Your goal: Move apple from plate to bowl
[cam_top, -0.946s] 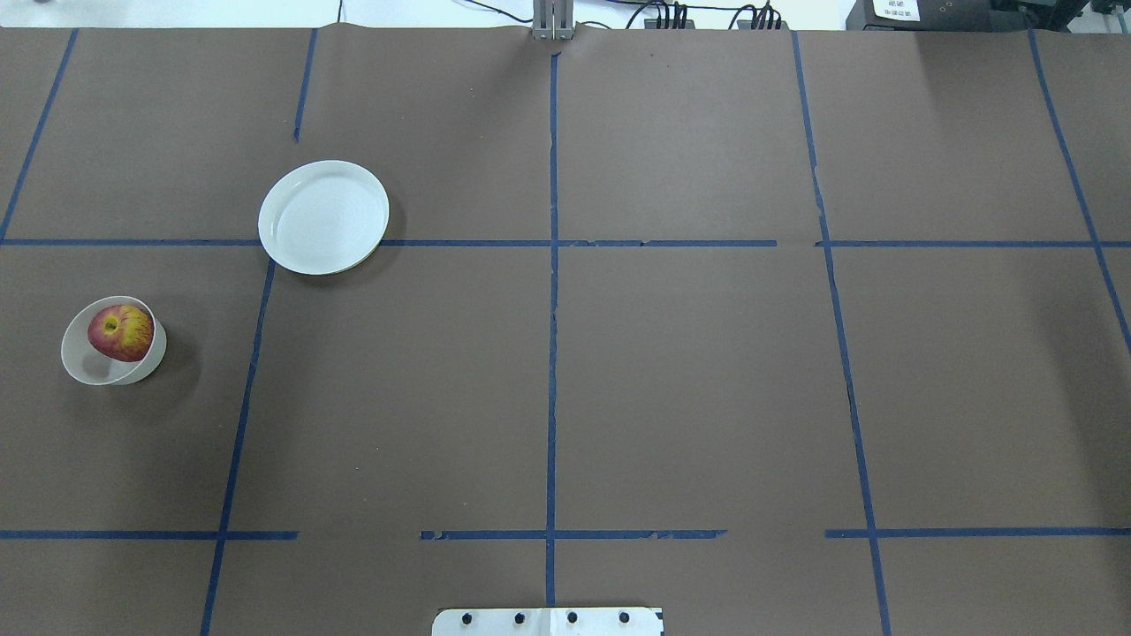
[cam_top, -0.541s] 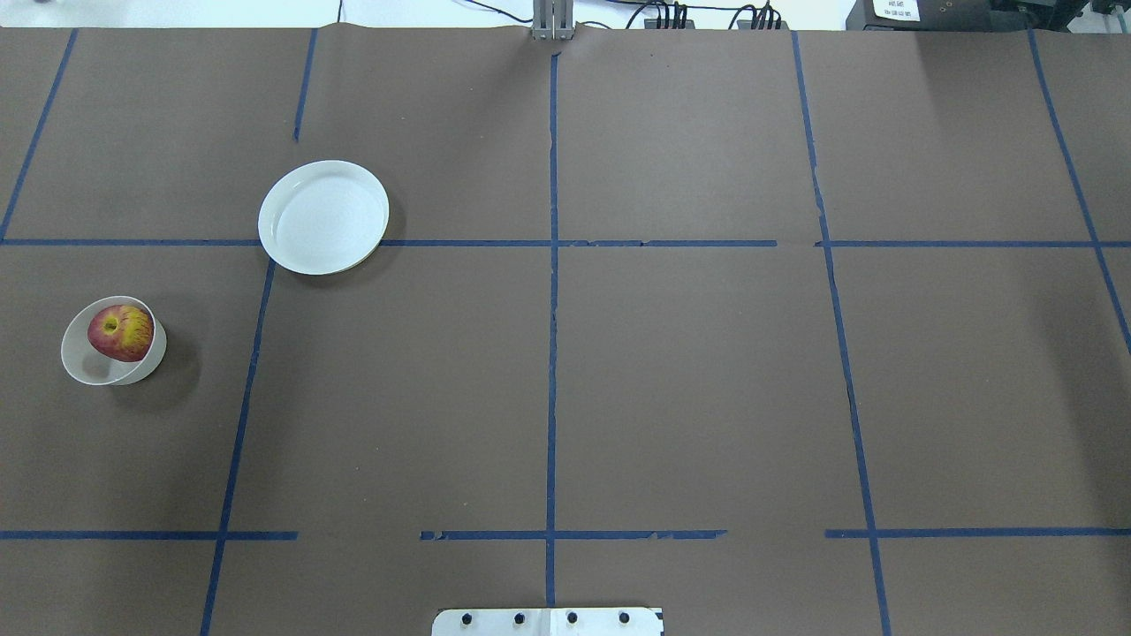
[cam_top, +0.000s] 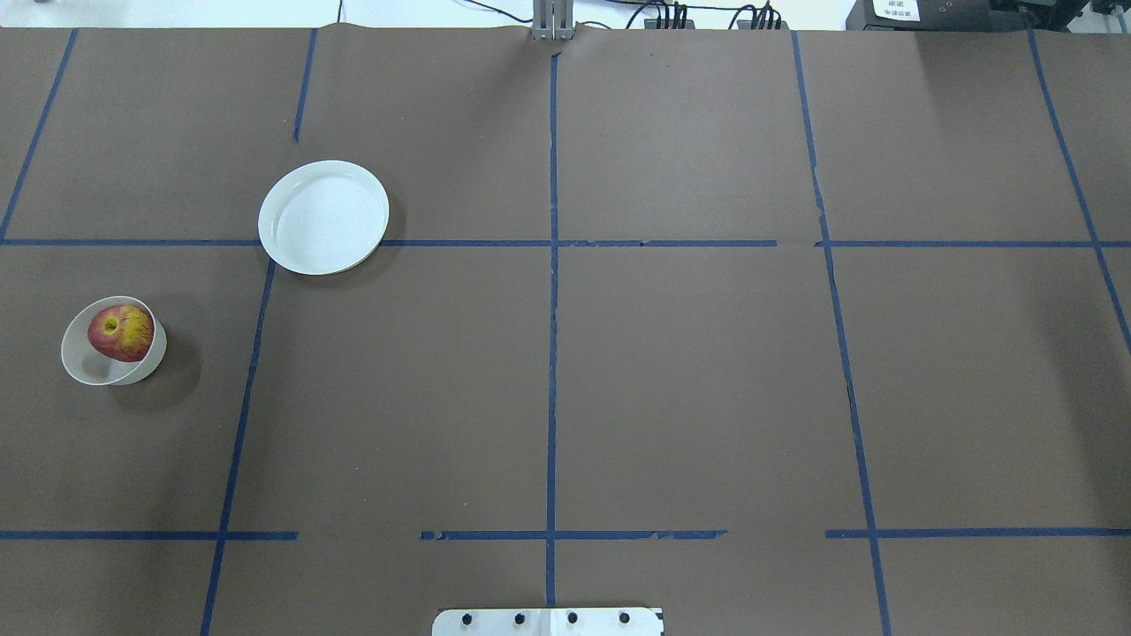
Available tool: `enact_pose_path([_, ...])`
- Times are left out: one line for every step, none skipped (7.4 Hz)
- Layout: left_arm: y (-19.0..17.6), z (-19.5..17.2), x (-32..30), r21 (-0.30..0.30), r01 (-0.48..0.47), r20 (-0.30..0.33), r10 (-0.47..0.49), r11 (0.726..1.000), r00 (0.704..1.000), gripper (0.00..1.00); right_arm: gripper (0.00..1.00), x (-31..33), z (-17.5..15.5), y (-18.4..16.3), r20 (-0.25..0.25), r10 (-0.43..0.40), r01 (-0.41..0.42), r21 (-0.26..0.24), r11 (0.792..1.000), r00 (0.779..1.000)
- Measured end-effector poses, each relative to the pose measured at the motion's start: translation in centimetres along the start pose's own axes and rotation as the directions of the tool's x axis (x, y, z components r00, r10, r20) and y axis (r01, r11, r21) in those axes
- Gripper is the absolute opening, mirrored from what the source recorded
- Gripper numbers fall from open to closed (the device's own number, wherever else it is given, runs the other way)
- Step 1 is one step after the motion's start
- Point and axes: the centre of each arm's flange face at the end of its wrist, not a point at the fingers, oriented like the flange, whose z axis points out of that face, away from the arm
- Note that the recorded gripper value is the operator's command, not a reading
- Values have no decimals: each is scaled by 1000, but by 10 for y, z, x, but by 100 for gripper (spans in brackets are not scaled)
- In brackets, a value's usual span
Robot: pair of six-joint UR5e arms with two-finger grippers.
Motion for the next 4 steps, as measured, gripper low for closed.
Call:
enact_pose_path([1, -2, 1, 3, -4, 4, 4, 1000, 1000, 100, 100, 0, 0, 0, 0, 0, 0, 0, 1000, 1000])
enact_pose_path([1, -3, 2, 6, -7, 5, 7, 1000, 1000, 100, 100, 0, 0, 0, 0, 1, -1, -1, 1000, 1000])
enact_pose_path([2, -1, 0, 3, -4, 5, 4, 1000, 1000, 100, 100, 0, 0, 0, 0, 1, -1, -1, 1000, 1000])
enact_pose_path([2, 0, -1, 0, -1, 3, 1, 1000, 1000, 100, 100, 0, 0, 0, 0, 1, -1, -1, 1000, 1000])
